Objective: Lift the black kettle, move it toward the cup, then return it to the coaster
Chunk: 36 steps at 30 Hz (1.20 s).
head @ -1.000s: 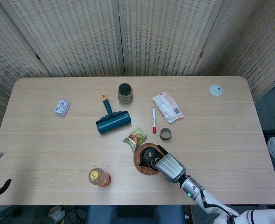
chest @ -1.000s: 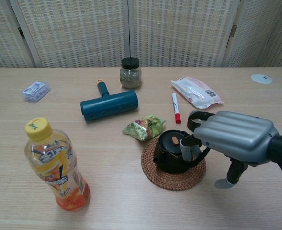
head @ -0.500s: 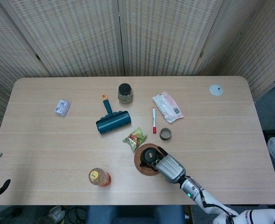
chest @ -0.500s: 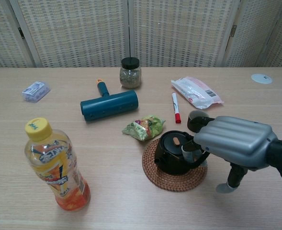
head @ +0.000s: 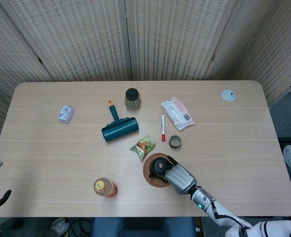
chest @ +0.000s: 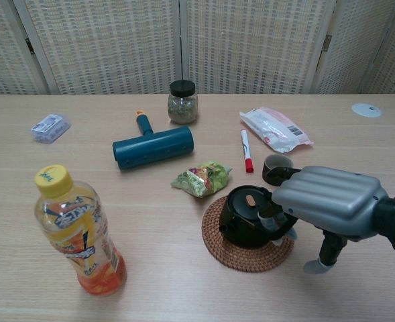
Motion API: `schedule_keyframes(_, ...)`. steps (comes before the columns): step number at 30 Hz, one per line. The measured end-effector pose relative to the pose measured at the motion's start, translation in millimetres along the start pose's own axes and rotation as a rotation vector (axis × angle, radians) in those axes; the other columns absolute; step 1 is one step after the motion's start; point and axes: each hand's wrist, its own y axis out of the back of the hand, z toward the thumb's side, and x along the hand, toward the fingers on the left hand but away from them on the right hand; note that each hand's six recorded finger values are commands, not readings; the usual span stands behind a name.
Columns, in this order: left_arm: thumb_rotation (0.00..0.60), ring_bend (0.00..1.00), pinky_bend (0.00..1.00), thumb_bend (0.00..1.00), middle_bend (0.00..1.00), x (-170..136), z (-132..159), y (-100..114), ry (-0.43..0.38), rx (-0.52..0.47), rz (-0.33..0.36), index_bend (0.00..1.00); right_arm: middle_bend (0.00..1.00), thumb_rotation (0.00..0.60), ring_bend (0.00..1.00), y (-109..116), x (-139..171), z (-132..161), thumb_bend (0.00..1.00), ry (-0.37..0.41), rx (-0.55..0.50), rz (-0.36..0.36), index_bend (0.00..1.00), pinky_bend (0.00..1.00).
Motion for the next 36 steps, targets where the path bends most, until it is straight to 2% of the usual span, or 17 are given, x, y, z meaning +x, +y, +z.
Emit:
schedule_keyframes(3,0.6,0.08,0.02,0.24,0.02,0,0,0,0.0,0.004,-0.001,0.15,0.57,0.593,0.41,0,0,0,0.0,-0.001,0.006,-0.001,0.54,0.0)
schedule_keyframes(10,0.6,0.08,0.02,0.24,0.02,0,0,-1,-0.001,0.001,-0.001,0.15,0.59,0.466,0.42,1,-1,1,0.0,0.001,0.01,-0.007,0.56,0.0)
schedule_keyframes(12,0.6,0.08,0.02,0.24,0.02,0,0,-1,-0.001,0.0,-0.002,0.15,0.6,0.446,0.42,2,-1,1,0.0,0.002,0.013,-0.012,0.57,0.0)
schedule_keyframes(36,0.6,0.07,0.01,0.24,0.02,-2,-4,-3,0.009,-0.001,-0.007,0.15,0.66,0.443,0.5,-9,0,4,0.0,-0.004,0.11,-0.023,0.64,0.0)
